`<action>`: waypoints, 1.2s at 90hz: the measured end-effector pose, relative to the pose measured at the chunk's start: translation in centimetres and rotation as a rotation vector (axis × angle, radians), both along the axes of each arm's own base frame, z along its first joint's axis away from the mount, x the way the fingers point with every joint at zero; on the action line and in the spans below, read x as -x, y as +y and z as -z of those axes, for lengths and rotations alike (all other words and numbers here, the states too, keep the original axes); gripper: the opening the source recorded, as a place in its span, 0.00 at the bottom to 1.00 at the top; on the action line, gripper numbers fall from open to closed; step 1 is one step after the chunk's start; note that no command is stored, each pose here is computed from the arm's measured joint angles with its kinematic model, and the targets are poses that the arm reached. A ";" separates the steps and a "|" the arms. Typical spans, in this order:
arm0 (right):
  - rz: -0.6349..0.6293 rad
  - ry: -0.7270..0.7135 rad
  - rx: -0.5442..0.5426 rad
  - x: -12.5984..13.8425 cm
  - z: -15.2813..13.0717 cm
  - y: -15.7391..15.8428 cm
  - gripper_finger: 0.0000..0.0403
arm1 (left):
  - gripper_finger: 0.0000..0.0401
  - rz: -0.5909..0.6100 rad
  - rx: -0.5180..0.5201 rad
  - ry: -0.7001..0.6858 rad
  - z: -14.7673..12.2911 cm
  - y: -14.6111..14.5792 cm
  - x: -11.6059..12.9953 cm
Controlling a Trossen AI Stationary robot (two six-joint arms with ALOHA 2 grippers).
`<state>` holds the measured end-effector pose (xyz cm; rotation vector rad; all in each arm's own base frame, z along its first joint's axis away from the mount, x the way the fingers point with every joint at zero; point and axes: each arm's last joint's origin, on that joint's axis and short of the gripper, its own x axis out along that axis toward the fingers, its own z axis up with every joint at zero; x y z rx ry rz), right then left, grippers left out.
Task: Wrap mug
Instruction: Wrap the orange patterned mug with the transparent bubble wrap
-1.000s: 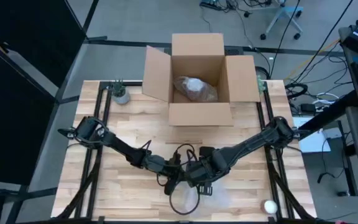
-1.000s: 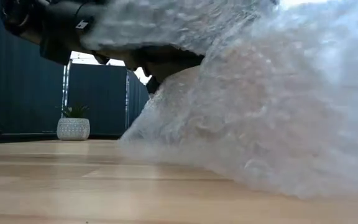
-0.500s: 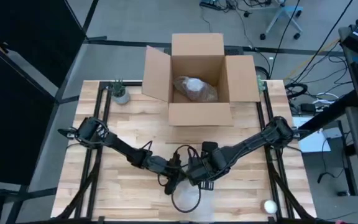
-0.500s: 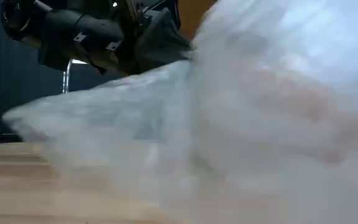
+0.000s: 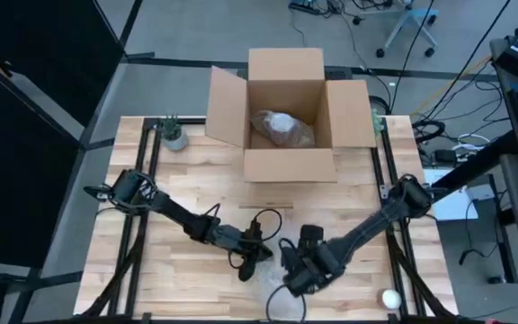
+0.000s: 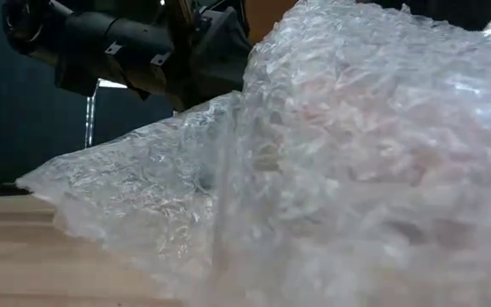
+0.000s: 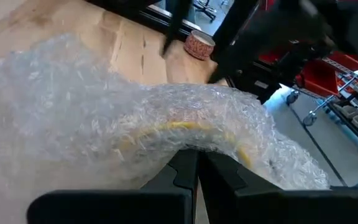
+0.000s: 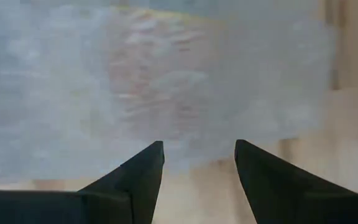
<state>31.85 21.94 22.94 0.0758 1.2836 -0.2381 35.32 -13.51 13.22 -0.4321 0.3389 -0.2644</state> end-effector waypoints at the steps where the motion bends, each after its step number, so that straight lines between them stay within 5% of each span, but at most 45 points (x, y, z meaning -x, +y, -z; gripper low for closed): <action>1: 0.001 -0.006 -0.004 0.1 0.1 0.1 0.46 | 0.00 0.000 0.000 0.000 0.0 0.0 0.0; 34: 0.078 -0.197 0.029 1.5 5.6 0.9 0.46 | 0.00 -0.014 0.053 0.003 -0.5 -0.2 -0.4; 49: 0.088 -0.262 0.077 1.7 7.7 0.8 0.46 | 0.00 0.006 0.085 -0.068 -3.1 -0.8 -1.9; 69: 0.124 -0.302 0.039 2.8 10.7 -0.1 0.46 | 0.00 0.045 0.009 0.003 -4.7 -1.8 -3.5; 108: 0.083 -0.309 0.031 2.7 9.8 -0.2 0.46 | 0.00 0.068 0.007 0.016 -6.1 -2.0 -3.2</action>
